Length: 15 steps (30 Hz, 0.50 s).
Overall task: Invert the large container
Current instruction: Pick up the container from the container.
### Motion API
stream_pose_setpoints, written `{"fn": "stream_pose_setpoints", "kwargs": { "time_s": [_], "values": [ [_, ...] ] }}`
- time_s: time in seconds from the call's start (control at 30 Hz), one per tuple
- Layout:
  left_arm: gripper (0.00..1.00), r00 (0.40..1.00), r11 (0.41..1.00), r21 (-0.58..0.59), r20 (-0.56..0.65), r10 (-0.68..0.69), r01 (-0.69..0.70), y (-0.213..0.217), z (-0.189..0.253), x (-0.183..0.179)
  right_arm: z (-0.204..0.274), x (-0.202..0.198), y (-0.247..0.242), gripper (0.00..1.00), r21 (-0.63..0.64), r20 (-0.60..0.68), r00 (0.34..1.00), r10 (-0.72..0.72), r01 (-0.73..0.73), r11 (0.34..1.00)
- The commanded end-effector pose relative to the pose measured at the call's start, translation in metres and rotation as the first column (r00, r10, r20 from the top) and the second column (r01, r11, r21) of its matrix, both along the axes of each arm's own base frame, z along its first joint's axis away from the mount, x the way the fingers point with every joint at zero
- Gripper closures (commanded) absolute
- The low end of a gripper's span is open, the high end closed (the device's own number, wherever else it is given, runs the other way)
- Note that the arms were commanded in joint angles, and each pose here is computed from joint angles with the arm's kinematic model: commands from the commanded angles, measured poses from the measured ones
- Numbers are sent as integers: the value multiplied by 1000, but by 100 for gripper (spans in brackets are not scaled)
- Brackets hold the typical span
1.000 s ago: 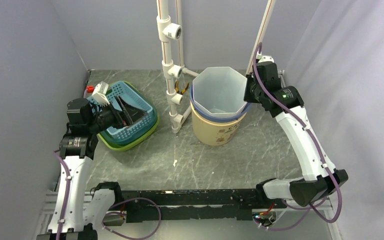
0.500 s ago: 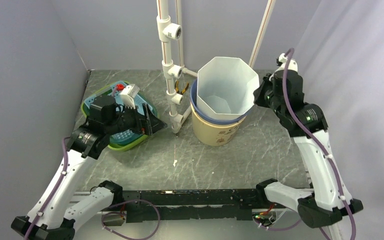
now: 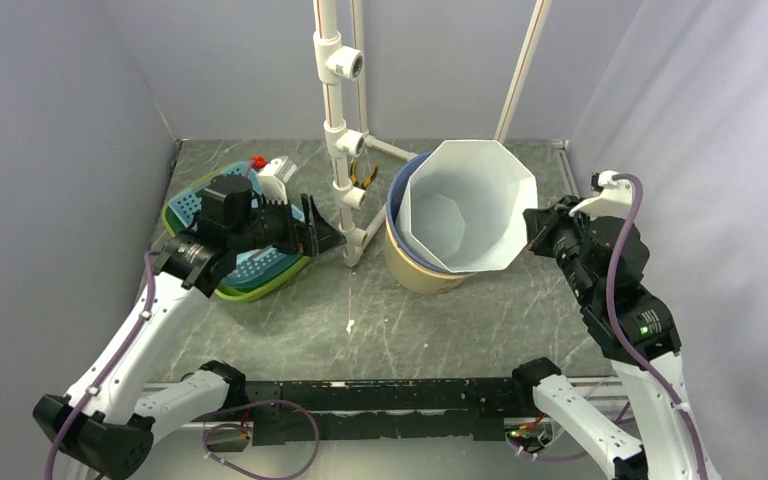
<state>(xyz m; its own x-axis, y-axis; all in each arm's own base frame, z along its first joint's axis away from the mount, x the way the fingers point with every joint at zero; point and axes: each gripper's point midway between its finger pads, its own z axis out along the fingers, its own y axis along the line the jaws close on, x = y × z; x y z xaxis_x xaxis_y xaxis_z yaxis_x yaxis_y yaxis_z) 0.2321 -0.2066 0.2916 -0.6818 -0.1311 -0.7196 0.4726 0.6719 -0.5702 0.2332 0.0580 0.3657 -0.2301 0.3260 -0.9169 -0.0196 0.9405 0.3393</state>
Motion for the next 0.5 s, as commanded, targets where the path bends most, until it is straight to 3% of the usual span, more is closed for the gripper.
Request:
{"fn": "stream_pose_setpoints", "kwargs": {
  "time_s": [0.0, 0.47],
  "values": [
    [4, 994, 994, -81, 81, -73, 79, -17, 34, 4, 74, 5, 1, 100, 131, 279, 960, -30, -7, 991],
    [4, 997, 994, -94, 57, -58, 64, -15, 24, -2, 127, 3, 4, 100, 165, 358, 934, -22, -40, 985]
  ]
}}
